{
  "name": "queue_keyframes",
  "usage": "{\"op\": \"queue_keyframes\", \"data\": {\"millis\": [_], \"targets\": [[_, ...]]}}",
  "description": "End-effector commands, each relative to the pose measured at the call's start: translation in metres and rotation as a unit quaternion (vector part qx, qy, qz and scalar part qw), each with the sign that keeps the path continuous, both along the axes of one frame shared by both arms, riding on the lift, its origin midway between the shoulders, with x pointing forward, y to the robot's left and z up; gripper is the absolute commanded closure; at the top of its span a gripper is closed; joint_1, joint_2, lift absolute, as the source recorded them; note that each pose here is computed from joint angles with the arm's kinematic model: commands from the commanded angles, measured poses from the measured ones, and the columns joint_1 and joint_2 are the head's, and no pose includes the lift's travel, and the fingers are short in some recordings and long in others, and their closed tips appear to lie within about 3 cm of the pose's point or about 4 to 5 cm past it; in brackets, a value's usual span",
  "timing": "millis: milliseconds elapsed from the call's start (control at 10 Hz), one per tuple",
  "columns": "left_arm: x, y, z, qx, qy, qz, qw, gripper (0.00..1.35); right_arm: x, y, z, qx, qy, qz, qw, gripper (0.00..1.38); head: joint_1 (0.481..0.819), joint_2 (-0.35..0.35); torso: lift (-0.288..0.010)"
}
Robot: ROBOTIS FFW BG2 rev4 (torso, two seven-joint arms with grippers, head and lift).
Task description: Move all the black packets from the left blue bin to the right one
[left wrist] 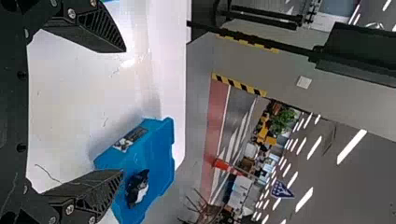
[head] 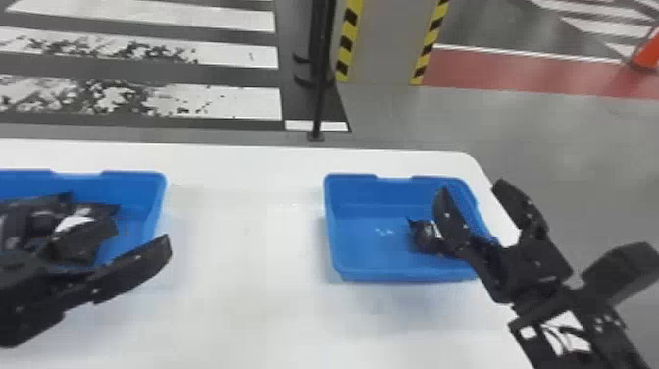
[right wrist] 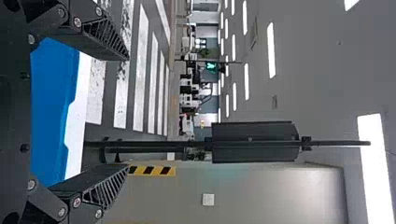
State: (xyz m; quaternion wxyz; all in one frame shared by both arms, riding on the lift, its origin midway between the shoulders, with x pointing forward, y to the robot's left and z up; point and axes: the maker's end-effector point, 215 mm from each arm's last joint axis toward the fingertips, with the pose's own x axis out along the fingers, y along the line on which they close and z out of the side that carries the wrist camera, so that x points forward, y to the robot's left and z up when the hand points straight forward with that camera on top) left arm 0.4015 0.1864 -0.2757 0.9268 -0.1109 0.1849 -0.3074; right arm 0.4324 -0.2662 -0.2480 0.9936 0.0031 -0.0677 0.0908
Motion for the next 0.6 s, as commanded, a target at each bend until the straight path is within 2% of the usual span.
{"op": "queue_keyframes", "data": {"millis": [0,100,400,500], "targets": [[0.009,0.034,-0.002,0.029,-0.002,0.039,0.9988,0.16,-0.023,0.022,0.005,0.019,-0.006,0.011,1.000,0.22,0.695,-0.108,-0.185],[0.015,0.057,-0.007,0.051,0.003,0.064,0.9967,0.16,-0.035,0.033,0.001,0.030,0.004,0.013,0.999,0.23,0.695,-0.085,-0.185],[0.040,0.110,-0.022,0.080,0.014,0.121,0.9893,0.16,-0.070,0.035,-0.013,0.051,0.039,0.001,0.998,0.23,0.695,0.053,-0.185],[0.049,0.130,-0.032,0.089,0.025,0.141,0.9858,0.16,-0.076,0.036,-0.018,0.056,0.050,0.002,0.997,0.23,0.695,0.067,-0.185]]}}
